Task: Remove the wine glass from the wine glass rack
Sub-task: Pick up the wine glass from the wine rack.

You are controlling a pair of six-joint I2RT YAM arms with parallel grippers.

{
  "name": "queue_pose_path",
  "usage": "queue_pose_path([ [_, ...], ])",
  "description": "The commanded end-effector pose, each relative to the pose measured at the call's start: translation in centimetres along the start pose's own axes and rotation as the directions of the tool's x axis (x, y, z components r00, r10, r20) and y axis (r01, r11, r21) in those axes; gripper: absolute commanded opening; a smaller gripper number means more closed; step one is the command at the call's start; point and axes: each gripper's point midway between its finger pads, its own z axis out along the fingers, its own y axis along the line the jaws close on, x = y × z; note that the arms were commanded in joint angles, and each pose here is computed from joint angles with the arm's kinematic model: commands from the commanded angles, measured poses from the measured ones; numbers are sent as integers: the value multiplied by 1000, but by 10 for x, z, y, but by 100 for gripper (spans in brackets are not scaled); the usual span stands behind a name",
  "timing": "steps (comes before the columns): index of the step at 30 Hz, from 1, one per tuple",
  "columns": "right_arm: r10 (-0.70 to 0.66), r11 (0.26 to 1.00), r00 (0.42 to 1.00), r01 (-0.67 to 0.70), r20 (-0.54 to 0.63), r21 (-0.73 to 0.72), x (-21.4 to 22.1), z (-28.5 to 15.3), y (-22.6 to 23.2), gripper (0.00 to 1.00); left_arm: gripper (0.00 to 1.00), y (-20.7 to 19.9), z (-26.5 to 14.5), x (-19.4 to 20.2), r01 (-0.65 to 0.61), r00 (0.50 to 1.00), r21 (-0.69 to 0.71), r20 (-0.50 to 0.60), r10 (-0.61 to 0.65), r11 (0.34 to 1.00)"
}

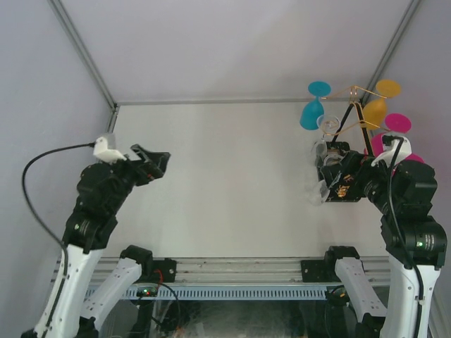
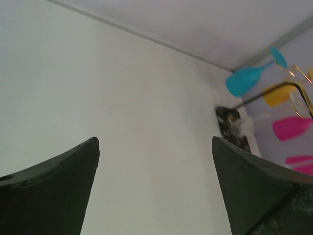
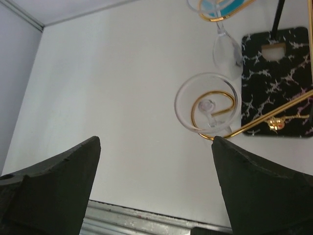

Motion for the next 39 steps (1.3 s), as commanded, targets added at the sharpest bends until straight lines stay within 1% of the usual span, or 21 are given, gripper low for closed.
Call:
queue_pose_path([
  [1, 36, 994, 999, -32, -36, 101, 2, -1, -15, 95, 100, -70, 21, 27, 136, 984, 275, -151, -97, 952],
  [4, 39, 987, 998, -33, -40, 159, -1, -2, -25, 94, 100, -108, 28, 54, 177, 962, 366, -262, -82, 913],
  [6, 39, 986, 999, -34, -29, 161, -4, -1, -24, 93, 100, -132, 30, 70, 193, 945, 408, -321, -58, 893],
  [8, 46, 987, 998, -39, -39, 155, -6, 2, -23, 93, 100, -154, 31, 83, 205, 933, 446, -357, -36, 871],
  [11, 62, 983, 997, -52, -53, 178, -6, 5, -27, 93, 100, -187, 32, 101, 233, 913, 501, -407, -11, 834],
  [13, 63, 978, 997, -54, -39, 201, -7, 6, -31, 93, 100, -206, 34, 112, 248, 902, 526, -432, 4, 814],
  [15, 67, 972, 998, -63, -10, 226, -12, 8, -37, 91, 100, -224, 35, 120, 270, 889, 548, -457, 13, 792],
  [18, 86, 964, 996, -84, 3, 253, -13, 15, -44, 88, 100, -249, 35, 129, 316, 871, 575, -492, 10, 755],
  [21, 112, 956, 994, -109, 7, 272, -14, 25, -51, 83, 100, -263, 31, 136, 336, 860, 593, -510, 18, 732],
  [25, 149, 955, 989, -147, 12, 257, -16, 34, -54, 75, 100, -255, 26, 140, 335, 861, 588, -508, 14, 736],
  [29, 187, 954, 982, -184, 13, 236, -14, 39, -56, 68, 100, -237, 25, 132, 286, 893, 570, -450, 2, 770],
  [32, 213, 958, 977, -208, -2, 198, -12, 44, -54, 64, 100, -224, 24, 125, 235, 912, 555, -409, 16, 798],
  [35, 239, 958, 971, -234, -12, 168, -10, 49, -51, 58, 100, -204, 26, 118, 155, 934, 513, -354, 44, 844],
  [39, 264, 948, 965, -257, -10, 186, -8, 50, -54, 54, 100, -160, 32, 106, 5, 960, 389, -261, 105, 921],
])
